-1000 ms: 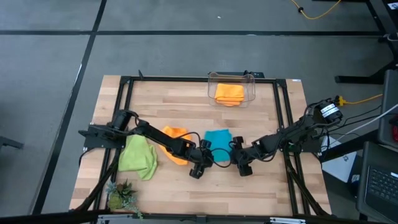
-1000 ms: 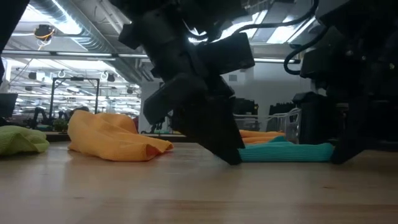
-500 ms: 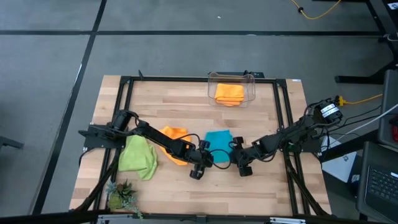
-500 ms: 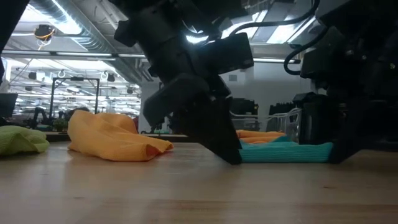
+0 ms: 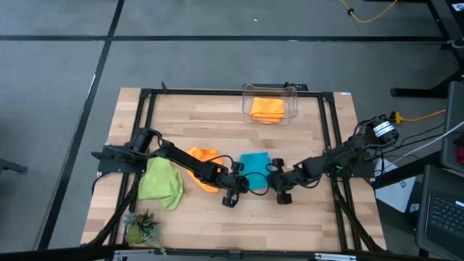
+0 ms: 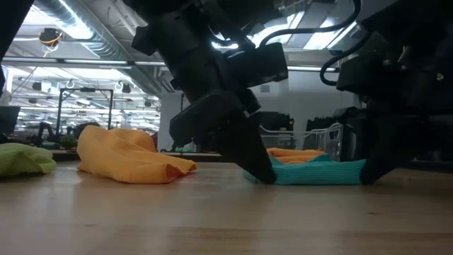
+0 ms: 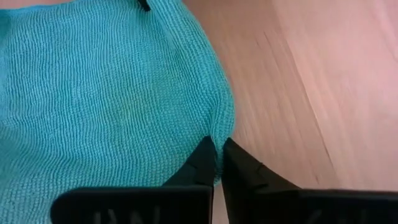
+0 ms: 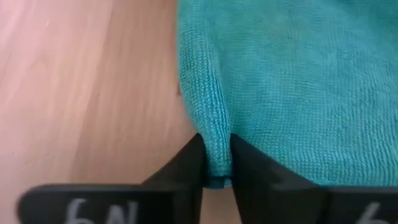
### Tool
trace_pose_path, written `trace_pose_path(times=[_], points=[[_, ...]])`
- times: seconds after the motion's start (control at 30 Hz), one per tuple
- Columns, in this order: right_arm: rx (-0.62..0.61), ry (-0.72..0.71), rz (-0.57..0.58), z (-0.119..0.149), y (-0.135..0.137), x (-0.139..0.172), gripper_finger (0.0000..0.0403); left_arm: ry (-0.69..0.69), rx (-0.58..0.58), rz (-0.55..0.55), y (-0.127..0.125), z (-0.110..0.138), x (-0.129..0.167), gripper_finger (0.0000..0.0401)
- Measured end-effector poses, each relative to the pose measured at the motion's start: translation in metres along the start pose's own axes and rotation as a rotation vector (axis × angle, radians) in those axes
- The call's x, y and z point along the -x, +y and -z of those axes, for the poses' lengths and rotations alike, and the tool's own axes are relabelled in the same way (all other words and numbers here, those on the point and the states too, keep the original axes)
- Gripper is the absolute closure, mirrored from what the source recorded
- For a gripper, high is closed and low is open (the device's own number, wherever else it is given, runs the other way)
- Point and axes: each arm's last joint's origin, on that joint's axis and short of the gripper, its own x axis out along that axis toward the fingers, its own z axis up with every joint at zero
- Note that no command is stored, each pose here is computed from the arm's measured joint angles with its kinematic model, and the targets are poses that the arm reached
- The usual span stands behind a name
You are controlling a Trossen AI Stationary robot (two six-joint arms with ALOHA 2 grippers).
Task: Fold microfiber towels
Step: Fold the blue microfiber towel
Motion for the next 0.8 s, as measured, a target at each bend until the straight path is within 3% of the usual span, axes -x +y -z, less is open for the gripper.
trace_pose_path(times=[0.13, 0.23, 0.5, 0.8], points=[[-0.118, -0.001, 0.0, 0.0, 0.0, 0.0, 0.0389, -0.008, 0.079, 0.057, 0.004, -0.001, -0.001, 0.0399], [-0.229, -0.002, -0.019, -0.001, 0.0, 0.001, 0.0386, -0.013, 0.146, 0.121, 0.011, -0.003, 0.003, 0.04], [-0.425, -0.002, -0.243, -0.009, 0.005, 0.02, 0.0395, -0.056, 0.353, 0.323, 0.038, -0.014, 0.031, 0.0401], [-0.482, -0.009, -0.475, -0.019, 0.01, 0.033, 0.0393, -0.082, 0.484, 0.448, 0.025, -0.026, 0.045, 0.0401]])
